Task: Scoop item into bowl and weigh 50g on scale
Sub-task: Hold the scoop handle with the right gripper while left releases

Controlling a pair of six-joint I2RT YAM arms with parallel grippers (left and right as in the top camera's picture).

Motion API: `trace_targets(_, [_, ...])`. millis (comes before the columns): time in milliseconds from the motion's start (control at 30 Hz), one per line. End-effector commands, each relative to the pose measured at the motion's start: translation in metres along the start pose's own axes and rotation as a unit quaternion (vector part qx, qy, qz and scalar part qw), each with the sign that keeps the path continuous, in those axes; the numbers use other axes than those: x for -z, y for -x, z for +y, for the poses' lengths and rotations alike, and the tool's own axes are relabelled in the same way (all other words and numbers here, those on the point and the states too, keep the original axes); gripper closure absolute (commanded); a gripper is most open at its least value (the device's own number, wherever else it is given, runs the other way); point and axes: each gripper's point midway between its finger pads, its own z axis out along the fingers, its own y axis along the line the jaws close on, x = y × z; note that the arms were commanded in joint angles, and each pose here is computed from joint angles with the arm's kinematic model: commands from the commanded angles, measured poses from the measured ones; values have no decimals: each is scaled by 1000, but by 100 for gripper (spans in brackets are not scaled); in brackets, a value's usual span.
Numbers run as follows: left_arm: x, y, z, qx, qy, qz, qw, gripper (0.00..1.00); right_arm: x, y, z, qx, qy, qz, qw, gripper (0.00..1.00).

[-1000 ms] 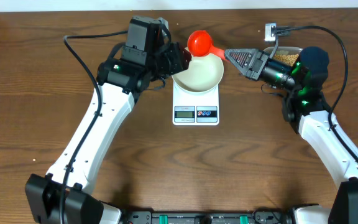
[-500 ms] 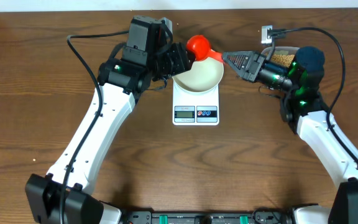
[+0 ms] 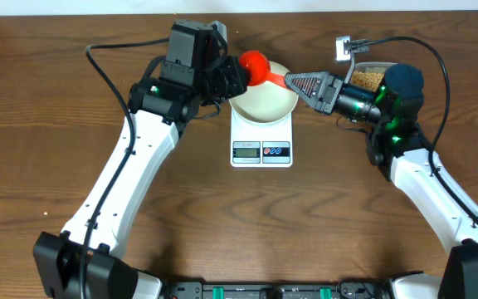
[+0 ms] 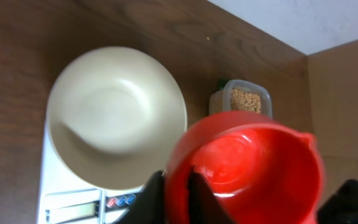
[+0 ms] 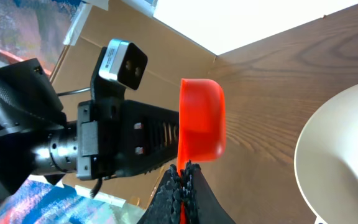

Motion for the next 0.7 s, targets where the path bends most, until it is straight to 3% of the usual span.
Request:
trace_targets(0, [-2,-4,-13,-14,-25,9,1000,92,-3,-3,9,-7,14,15,1000,99])
trace_targets(100, [-2,-2,-15,-15,-28,5,999,92,-3,-3,9,-7,14,15,1000,99])
trace_targets(333, [-2,3,-16,-19,-28,-6,999,93,-3,-2,8,-5,12,11,1000,68])
trace_targets(400, [-2,3,-16,-19,-28,-6,999,93,-3,-1,8,-2,11,9,1000,64])
trace_targets(667, [-2,3,-16,-15,-28,-5,999,93,-3,-3,7,2,10,14,1000,66])
